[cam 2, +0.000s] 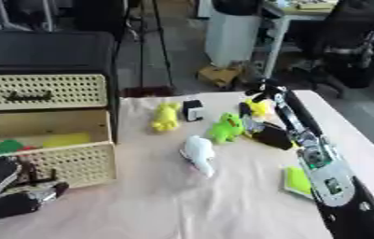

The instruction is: Pick up objects from table and place into drawer.

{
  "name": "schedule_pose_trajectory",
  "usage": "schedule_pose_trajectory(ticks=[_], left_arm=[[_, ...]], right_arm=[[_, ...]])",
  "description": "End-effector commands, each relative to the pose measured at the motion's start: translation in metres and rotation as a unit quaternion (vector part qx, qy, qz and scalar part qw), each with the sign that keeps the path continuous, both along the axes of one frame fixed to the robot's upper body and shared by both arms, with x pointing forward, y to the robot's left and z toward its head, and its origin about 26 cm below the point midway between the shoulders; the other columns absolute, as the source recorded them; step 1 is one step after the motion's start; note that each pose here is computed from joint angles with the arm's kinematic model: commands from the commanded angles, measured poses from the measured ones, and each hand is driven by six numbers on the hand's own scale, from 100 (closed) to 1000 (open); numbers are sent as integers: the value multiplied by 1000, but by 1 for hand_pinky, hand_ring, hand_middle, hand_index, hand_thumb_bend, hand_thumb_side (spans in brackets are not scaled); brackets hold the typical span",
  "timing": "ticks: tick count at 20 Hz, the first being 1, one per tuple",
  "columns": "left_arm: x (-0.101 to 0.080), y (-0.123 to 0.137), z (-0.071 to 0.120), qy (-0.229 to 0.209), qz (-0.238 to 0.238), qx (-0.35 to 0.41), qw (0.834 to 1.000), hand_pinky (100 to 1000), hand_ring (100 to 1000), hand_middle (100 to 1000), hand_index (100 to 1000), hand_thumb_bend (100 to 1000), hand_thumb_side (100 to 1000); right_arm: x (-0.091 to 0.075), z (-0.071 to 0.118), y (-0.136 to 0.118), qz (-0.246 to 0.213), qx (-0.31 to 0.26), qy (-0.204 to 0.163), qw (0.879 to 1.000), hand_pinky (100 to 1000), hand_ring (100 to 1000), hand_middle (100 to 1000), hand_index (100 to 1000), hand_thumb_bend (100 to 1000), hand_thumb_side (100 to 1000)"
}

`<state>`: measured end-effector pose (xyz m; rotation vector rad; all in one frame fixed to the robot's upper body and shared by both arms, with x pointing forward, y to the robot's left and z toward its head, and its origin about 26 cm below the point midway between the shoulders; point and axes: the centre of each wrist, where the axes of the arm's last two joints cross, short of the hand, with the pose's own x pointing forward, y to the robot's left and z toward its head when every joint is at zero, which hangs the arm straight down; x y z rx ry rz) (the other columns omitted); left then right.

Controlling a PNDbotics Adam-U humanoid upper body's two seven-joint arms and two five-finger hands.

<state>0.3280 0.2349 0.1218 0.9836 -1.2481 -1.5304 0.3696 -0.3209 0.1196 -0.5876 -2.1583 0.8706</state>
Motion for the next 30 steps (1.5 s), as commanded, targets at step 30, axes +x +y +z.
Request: schedule_pose_trajectory(ticks=[30], left_arm=[[-22,42,66,-179,34,-176,967,100,100,100,725,531,1000]], right_arm=[[60,-20,-29,36,-182,208,960,766,921,923,902,205,464]])
